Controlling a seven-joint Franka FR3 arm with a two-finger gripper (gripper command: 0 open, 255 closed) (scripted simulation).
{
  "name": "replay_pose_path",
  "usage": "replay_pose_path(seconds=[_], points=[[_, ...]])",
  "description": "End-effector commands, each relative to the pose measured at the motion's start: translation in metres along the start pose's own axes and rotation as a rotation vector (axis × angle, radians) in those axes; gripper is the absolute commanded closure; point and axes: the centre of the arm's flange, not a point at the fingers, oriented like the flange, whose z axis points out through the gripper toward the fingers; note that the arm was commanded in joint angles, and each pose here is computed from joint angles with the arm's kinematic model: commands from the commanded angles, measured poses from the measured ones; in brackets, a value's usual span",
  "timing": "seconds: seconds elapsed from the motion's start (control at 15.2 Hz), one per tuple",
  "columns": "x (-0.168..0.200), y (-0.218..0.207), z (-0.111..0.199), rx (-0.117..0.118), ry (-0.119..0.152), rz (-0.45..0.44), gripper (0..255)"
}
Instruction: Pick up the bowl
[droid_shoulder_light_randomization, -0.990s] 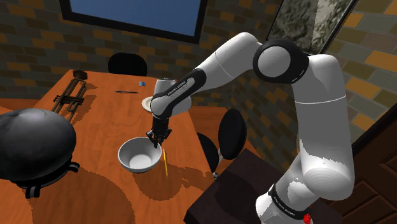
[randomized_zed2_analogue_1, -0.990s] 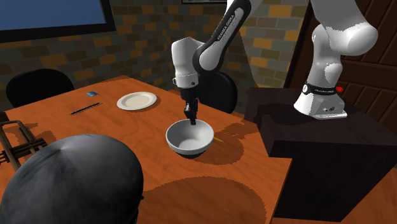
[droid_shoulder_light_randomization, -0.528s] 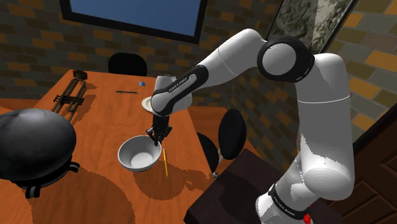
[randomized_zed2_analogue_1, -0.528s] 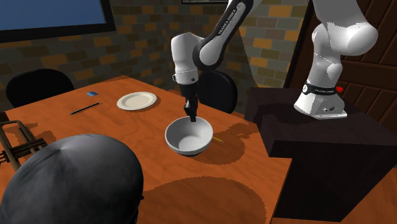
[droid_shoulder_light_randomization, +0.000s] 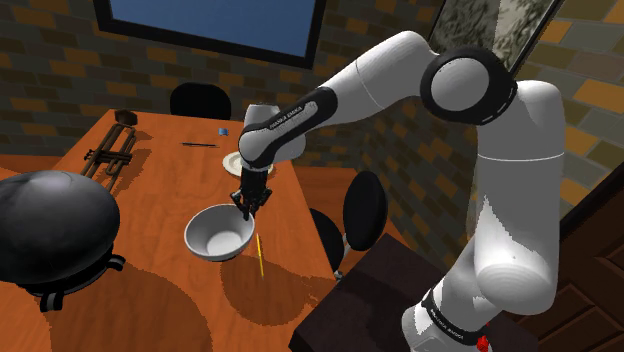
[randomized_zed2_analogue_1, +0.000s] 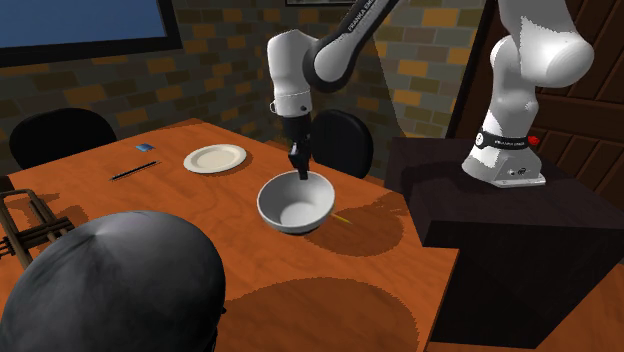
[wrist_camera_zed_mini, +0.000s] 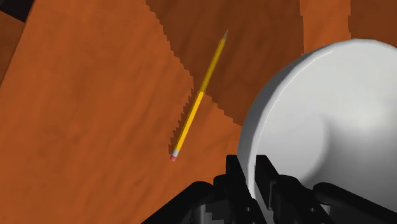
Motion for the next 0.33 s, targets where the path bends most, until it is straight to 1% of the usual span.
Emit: replay_pose_path(seconds=[0.0, 0.13, 0.26], points=[[-0.001, -0.001, -0.011, 0.000, 0.000, 0.000, 255], [-0.003, -0.002, -0.021, 0.000, 0.000, 0.000, 255], [-0.003, -0.002, -0.022, 0.000, 0.000, 0.000, 255]])
